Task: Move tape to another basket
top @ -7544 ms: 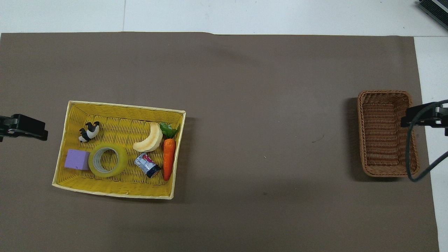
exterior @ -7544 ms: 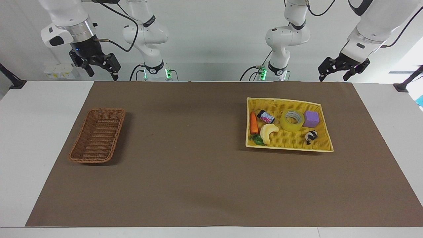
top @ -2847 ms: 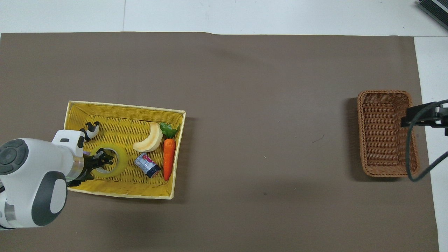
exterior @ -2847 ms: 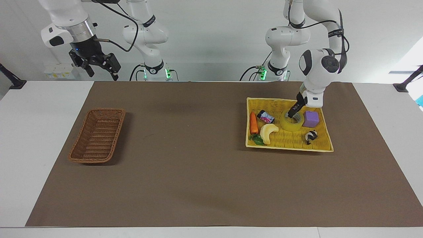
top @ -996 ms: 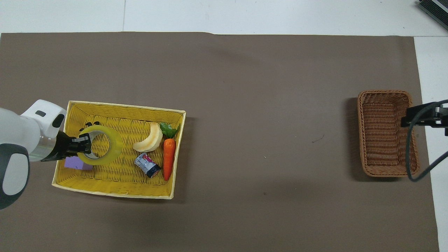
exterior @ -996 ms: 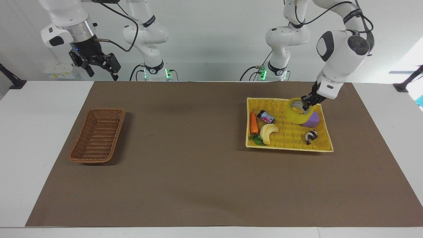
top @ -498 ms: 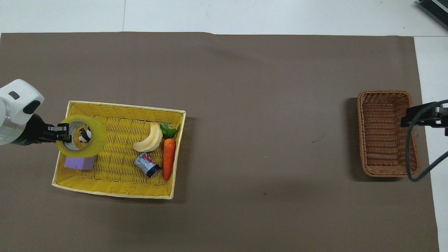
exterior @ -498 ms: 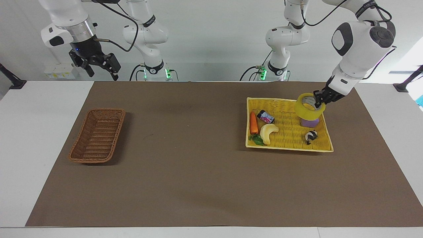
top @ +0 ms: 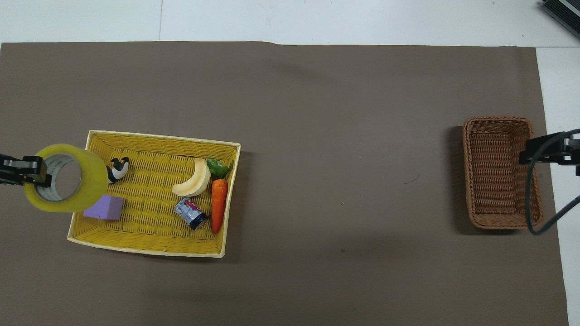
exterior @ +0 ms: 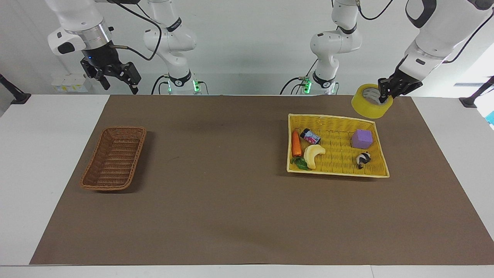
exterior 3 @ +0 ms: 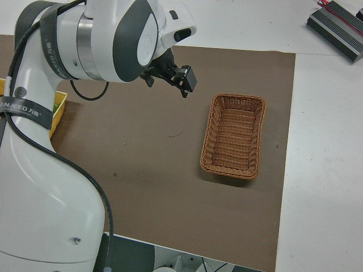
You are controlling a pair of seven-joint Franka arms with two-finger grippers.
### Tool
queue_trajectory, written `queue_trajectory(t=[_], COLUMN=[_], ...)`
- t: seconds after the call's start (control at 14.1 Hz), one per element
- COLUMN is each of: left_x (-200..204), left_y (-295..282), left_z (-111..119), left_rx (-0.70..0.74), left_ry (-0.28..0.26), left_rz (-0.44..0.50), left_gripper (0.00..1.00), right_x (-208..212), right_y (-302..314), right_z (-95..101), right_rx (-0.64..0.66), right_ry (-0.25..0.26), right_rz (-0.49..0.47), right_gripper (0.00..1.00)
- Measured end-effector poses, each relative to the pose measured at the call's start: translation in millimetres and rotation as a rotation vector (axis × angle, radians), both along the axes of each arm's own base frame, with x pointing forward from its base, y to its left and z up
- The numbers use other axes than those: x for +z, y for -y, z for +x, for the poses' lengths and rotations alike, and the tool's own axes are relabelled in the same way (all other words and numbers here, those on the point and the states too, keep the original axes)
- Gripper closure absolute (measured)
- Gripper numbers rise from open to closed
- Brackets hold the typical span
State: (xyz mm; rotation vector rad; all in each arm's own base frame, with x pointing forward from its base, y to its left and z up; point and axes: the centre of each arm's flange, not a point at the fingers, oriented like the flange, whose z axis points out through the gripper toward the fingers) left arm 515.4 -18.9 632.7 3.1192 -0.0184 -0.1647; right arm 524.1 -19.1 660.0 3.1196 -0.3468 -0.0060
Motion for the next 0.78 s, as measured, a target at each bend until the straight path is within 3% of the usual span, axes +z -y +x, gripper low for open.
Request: queue_trajectory(t=[0.57, 0.78], left_x=[-12, -12], left_y=[7, 44], left_z=[5, 2], left_rx=[-0.079, -0.078], left_ry=[-0.018, -0.016], left_rz=[-0.008, 0.001], left_gripper=[0.78, 0.78], right_x=[0, 0], right_y=[0, 0], right_z=[0.0, 0.0], right_rx=[0.0, 0.0], right_ry=[0.0, 0.0], right_rz=[0.0, 0.0], right_gripper=[0.0, 0.0])
